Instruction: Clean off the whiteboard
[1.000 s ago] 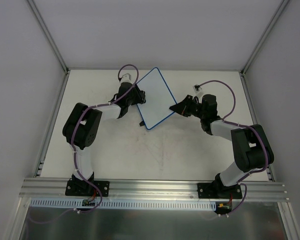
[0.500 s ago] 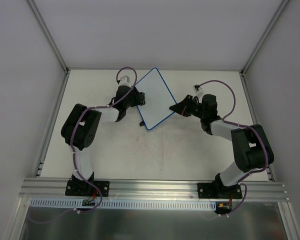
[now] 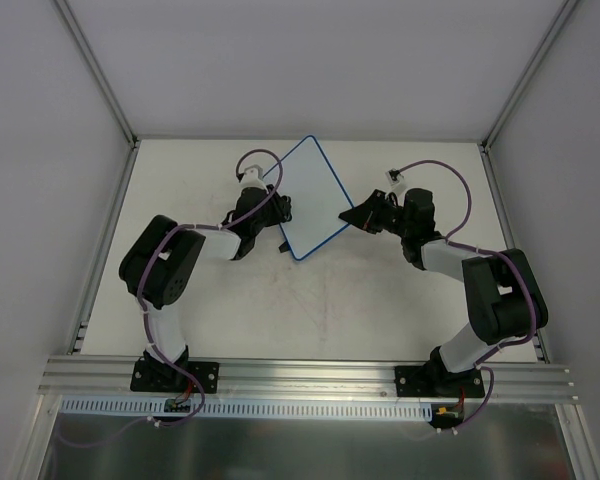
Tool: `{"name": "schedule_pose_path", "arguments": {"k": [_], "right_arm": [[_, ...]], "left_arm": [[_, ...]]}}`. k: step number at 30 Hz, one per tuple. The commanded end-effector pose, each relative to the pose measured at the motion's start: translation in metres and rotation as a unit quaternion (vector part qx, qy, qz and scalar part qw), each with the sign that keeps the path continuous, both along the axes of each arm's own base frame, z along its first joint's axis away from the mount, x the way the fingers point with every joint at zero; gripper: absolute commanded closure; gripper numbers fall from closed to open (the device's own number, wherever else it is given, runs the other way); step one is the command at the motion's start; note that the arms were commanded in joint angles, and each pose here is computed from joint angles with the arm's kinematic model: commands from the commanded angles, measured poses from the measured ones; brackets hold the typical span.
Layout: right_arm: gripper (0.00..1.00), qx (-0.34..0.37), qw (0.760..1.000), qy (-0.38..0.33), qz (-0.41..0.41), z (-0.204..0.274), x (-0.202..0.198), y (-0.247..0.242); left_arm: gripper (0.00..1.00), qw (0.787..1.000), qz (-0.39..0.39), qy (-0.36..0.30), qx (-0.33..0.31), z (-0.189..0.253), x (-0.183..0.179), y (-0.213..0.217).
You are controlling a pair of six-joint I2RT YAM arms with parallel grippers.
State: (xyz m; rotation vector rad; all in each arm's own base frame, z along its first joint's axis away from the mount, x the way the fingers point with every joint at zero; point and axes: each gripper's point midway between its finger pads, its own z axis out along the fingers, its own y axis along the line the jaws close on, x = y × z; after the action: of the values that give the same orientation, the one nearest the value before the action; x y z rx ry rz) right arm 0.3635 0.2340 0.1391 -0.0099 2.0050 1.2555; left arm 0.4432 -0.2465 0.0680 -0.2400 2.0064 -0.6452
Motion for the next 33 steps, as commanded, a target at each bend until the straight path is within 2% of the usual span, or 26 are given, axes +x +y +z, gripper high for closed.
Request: {"name": "schedule_pose_path", "arguments": {"k": [1,6,11,20,24,29,33], "right_arm": [[1.00,-0.006,0.998,-0.006,0.065,-0.005,-0.017,0.020],[1.00,-0.006,0.998,-0.008,0.063,-0.003,-0.016,0.021],[1.00,-0.005,0.998,-0.006,0.063,-0.003,-0.014,0.021],[1.00,-0.005,0.998,-0.008,0.066,-0.003,-0.015,0.022],[1.00,-0.005,0.998,-0.008,0.065,-0.003,-0.015,0.021],[1.00,-0.005,0.998,-0.008,0.066,-0.003,-0.016,0.021],[1.00,-0.005,0.998,-0.010,0.067,-0.002,-0.015,0.022]], "left_arm": [[1.00,0.996,-0.090,0.025,0.000,-0.008,-0.034,-0.046],[1.00,0.992,-0.129,0.004,-0.008,0.011,-0.040,-0.071],[1.00,0.985,-0.173,-0.028,0.012,0.026,-0.060,-0.090],[1.00,0.951,-0.299,-0.066,0.043,0.032,-0.105,-0.121],[1.00,0.942,-0.327,-0.060,0.046,0.026,-0.118,-0.131],[1.00,0.921,-0.381,-0.060,0.057,0.023,-0.136,-0.149],[1.00,0.916,-0.383,-0.024,0.114,0.003,-0.141,-0.145]]}}
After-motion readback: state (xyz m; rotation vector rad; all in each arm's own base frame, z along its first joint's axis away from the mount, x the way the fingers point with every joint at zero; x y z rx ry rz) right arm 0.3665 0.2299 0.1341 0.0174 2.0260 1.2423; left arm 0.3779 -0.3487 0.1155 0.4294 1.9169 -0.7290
